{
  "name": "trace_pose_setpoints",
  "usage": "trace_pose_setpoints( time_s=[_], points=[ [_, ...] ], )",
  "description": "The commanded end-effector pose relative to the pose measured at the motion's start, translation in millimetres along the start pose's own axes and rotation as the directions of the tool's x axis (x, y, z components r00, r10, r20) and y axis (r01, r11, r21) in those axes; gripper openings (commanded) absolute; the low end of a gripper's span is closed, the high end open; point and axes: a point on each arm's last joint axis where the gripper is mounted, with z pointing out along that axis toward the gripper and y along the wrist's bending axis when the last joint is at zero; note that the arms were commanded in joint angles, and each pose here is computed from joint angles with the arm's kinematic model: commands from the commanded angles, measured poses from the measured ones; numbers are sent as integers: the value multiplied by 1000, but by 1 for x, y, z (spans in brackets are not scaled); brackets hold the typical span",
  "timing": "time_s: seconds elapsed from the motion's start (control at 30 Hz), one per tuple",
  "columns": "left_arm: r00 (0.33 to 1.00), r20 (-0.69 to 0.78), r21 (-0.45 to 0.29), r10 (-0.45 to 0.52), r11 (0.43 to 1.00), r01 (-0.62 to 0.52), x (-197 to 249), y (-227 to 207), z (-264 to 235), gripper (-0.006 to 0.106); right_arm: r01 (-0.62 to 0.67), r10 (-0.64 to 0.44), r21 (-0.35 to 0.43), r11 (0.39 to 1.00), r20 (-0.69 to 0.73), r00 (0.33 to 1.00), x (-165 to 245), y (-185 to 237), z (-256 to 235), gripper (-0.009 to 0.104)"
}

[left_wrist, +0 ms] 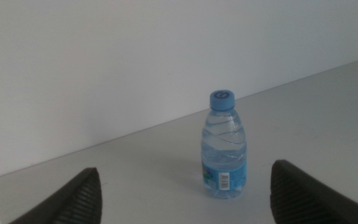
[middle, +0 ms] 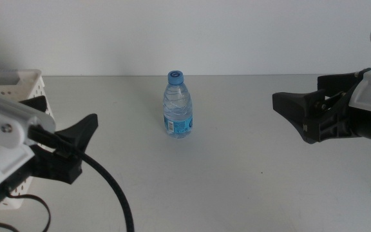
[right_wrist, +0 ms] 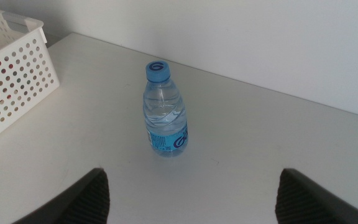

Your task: Use arms to grab the bottles and put them into the dustbin to the left of the table.

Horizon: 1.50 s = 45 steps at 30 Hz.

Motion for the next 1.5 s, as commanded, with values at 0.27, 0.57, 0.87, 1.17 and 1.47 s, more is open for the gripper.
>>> trace_pose_setpoints(
  time_s=[0.27,0.57,0.87,1.17,1.47],
  points=[
    [990,143,76,-1,997,-10,18,-15,52,92,17,-16,-2,1000,106,994,-16,1,-7,71],
    [989,143,117,-21,993,4,20,-22,115,92,17,-16,-2,1000,106,994,-16,1,-7,71],
    [991,125,136,-56,990,39,21,-27,177,92,16,-15,-2,1000,106,994,-16,1,-7,71],
    [992,104,159,-76,985,59,34,-33,226,92,16,-16,-2,1000,106,994,-16,1,-7,71],
    [994,70,165,-86,984,74,61,-36,256,92,16,-16,-2,1000,106,994,-16,1,-7,71]
  ],
)
